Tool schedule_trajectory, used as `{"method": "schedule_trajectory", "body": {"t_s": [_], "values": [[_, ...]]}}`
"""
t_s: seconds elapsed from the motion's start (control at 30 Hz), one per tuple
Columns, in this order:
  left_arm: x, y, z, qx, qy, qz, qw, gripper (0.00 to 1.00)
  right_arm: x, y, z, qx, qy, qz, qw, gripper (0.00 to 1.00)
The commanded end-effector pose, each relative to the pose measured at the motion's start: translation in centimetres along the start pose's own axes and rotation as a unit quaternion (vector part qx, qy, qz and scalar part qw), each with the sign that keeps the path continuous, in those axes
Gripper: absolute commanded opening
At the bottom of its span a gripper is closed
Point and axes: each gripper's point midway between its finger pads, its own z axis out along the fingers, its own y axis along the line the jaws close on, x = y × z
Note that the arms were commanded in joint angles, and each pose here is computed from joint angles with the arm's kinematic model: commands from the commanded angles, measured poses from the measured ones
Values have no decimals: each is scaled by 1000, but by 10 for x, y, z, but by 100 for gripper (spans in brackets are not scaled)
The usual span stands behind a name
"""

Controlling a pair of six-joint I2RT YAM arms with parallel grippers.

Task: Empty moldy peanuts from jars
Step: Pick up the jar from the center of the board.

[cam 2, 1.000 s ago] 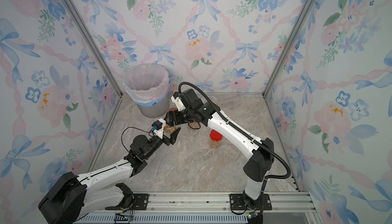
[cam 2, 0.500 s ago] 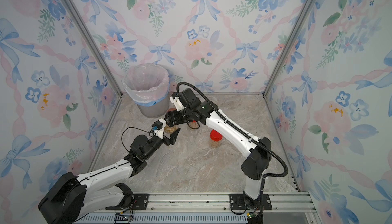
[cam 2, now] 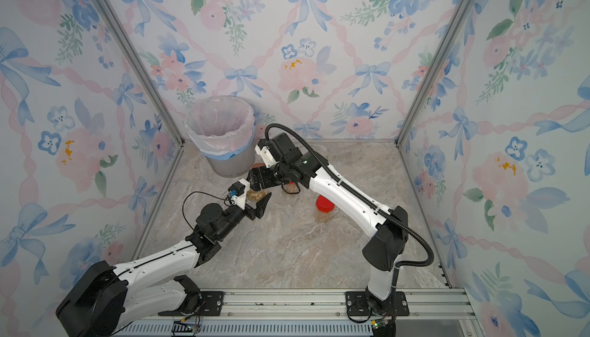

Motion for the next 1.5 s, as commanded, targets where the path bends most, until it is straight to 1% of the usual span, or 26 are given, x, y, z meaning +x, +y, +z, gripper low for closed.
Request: {"method": "schedule_trajectory", "body": {"t_s": [0.0,0.1,0.2,0.4,0.53,0.67,0.8,0.93,1.33,1.47], "values": [[-24,-1,-1,-3,-38,4,999,40,-9,45,-22,-62,-22,5,998,87],[-23,1,-1,-10,-36,3,999,40,-13,46,-26,-60,-30,11,998,89],[-24,3,-3,-14,-38,3,999,38,-15,48,-29,-62,-34,24,997,94],[-28,4,-5,-19,-44,5,999,36,-16,52,-29,-71,-34,35,996,95],[-29,5,-6,-20,-46,5,999,35,-16,45,-28,-52,-39,37,997,100],[-29,5,-7,-21,-46,5,999,35,-15,38,-26,-35,-43,40,998,97],[-26,5,-6,-22,-42,5,999,35,-21,48,-34,-60,-66,43,995,97],[-24,6,-8,-22,-41,3,999,34,-27,46,-45,-52,-83,48,994,97],[-26,7,-13,-27,-46,1,999,33,-23,41,-36,-44,-70,49,995,97],[-30,8,-14,-31,-50,1,998,33,-16,39,-32,-33,-54,45,997,97]]}}
